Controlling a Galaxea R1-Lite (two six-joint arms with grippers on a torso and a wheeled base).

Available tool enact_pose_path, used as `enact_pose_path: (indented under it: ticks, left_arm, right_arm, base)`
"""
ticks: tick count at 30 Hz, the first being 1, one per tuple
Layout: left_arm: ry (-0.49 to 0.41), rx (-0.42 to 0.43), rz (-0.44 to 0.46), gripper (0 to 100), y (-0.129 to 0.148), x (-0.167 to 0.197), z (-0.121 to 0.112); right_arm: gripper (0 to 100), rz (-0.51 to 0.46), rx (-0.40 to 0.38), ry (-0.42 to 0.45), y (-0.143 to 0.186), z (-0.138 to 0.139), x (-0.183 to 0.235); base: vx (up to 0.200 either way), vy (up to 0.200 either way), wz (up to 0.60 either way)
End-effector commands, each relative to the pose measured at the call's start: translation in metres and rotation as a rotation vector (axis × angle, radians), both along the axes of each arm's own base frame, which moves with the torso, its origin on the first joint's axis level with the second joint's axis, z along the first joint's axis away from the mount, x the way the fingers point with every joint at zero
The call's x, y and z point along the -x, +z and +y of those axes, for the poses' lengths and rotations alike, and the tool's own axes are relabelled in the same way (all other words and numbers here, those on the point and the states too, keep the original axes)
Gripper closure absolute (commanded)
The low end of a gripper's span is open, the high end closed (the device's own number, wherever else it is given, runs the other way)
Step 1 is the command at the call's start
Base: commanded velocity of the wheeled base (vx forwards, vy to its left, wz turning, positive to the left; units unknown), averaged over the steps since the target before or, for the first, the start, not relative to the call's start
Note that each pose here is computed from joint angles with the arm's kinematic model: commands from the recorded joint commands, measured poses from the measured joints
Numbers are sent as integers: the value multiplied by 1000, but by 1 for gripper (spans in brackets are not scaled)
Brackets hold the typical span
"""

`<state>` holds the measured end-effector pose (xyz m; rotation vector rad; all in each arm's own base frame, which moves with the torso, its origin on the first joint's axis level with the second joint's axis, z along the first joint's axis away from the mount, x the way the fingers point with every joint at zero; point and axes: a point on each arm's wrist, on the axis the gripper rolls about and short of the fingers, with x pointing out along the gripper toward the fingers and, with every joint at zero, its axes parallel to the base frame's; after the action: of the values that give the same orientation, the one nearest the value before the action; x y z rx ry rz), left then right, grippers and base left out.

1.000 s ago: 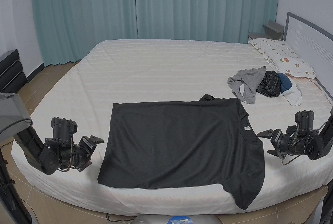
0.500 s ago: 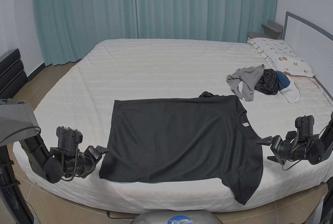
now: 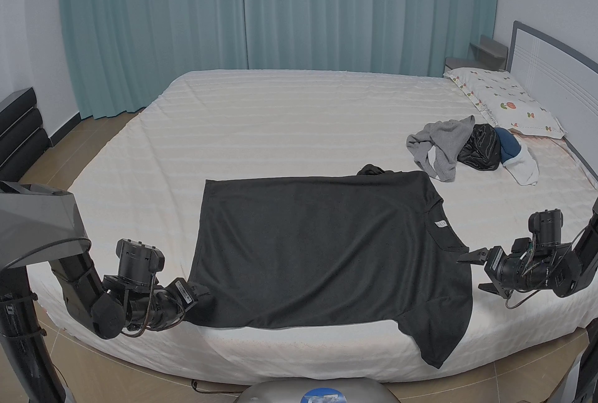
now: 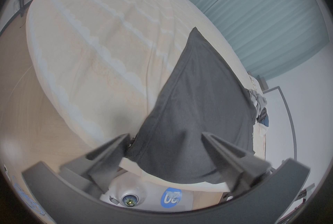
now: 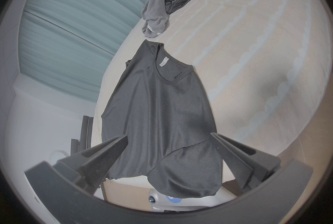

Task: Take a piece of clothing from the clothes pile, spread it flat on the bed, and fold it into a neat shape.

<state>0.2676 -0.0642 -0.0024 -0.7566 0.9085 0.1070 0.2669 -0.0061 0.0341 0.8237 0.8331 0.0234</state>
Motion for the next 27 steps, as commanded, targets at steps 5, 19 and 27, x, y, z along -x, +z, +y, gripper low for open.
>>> enact_pose_path:
  ticks: [5,19,27]
  left_arm:
    - [10,-16,38,100,-6,7,3]
    - [62,-11,-1,100,11,15,17]
    - [64,-11,0,100,10,15,17]
  right_arm:
    - [0,35,64,59,-13,-1,9]
    - [0,106,128,166,-36,4,18]
    - [0,129,125,183,-44,7,15]
  base:
    - [0,0,0]
    - [0,0,0]
    - [0,0,0]
